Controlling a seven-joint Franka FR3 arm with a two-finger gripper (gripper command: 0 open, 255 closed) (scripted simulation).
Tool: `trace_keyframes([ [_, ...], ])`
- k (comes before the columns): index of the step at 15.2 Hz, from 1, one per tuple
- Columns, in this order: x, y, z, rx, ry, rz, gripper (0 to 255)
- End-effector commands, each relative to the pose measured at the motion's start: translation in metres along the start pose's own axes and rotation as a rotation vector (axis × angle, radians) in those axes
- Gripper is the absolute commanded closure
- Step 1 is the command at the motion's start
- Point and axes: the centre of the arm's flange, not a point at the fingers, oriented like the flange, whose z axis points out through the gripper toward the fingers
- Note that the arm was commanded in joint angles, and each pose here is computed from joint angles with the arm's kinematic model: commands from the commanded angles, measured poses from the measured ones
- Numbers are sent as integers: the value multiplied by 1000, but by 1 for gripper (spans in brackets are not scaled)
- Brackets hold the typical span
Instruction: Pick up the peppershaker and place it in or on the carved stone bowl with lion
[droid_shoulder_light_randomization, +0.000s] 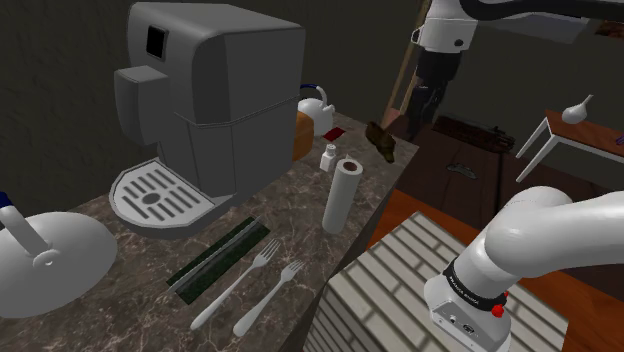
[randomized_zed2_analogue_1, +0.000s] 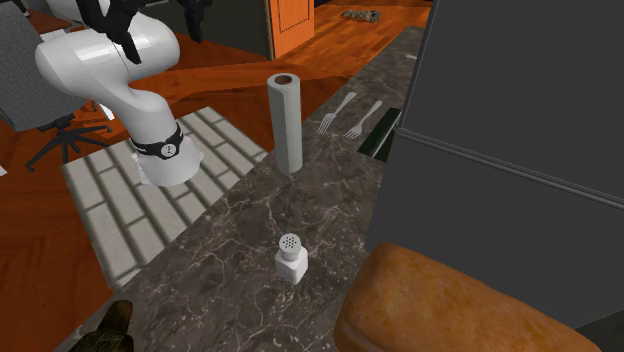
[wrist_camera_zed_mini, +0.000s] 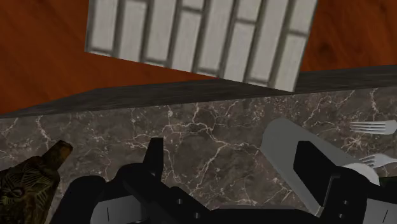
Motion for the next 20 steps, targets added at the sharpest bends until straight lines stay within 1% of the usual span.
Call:
trace_keyframes([
  [1,0,0,0,0,0,0,0],
  [20,225,25,120,-13,-40,68,0],
])
